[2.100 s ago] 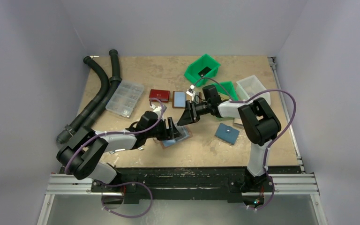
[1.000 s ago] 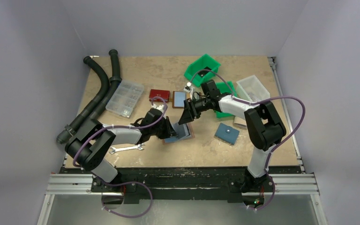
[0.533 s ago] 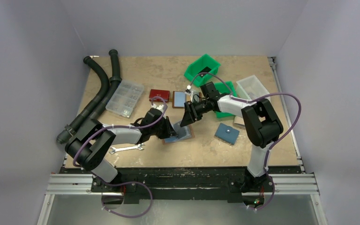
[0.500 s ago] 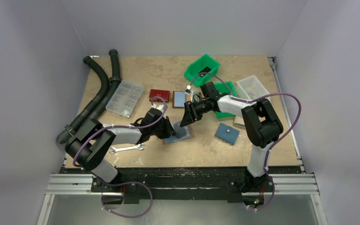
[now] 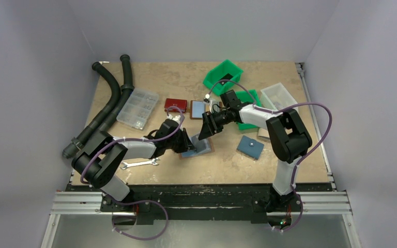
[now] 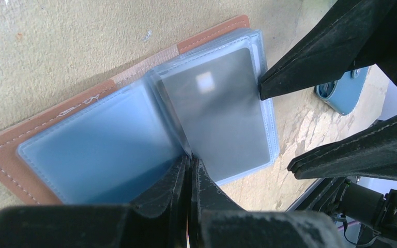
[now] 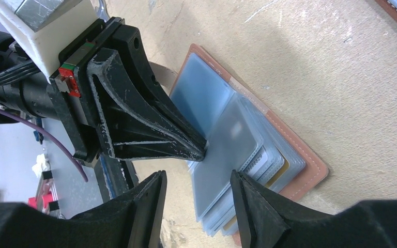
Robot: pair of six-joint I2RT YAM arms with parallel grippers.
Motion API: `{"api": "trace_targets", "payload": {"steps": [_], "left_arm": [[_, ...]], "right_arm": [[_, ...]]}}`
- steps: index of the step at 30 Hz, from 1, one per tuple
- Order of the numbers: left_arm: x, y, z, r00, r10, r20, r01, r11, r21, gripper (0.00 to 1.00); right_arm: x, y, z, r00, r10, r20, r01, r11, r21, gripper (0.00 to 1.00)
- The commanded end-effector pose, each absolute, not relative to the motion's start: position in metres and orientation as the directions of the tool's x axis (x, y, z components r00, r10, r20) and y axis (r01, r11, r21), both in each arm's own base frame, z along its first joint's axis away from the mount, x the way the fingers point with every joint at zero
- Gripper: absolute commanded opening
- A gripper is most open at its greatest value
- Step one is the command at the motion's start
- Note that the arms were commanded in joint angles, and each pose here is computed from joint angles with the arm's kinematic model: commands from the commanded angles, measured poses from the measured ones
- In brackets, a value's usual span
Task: Take the credit cards out of the card holder
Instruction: Remove the credit card from the card holder.
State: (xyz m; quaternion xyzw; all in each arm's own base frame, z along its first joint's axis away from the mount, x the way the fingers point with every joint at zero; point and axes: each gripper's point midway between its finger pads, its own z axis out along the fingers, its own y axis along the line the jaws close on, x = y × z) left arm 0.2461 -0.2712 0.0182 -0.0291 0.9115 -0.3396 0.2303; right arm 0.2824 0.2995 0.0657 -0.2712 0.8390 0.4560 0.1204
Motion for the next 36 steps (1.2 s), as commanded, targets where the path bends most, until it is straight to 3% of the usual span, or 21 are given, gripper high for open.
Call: {"api": "trace_targets", "payload": {"steps": [1,19,24,36], "left_arm": [[0.231,-0.235,-0.03,-0.915,-0.178,-0.363,0.021,0.876,-0.482,0.0],[0.23,-0.236,-0.028,-0.915,-0.181,-0.361,0.021,0.872,-0.49,0.0],[0.23,-0.239,-0.026,-0.913,-0.187,-0.362,0.024,0.862,-0.507,0.0],[0.233,-0.253,-0.007,-0.897,-0.19,-0.399,0.089,0.808,-0.583,0.02]], "right_arm": [[0.297,0.295,0.061,-0.802,-0.353,-0.481,-0.597,0.486,0.638,0.6],[0.29,0.297,0.065,-0.809,-0.352,-0.472,-0.588,0.455,0.669,0.66],[0.279,0.306,0.064,-0.834,-0.346,-0.43,-0.547,0.41,0.73,0.59],[0.275,0.318,0.056,-0.838,-0.355,-0.415,-0.54,0.425,0.726,0.23]]}}
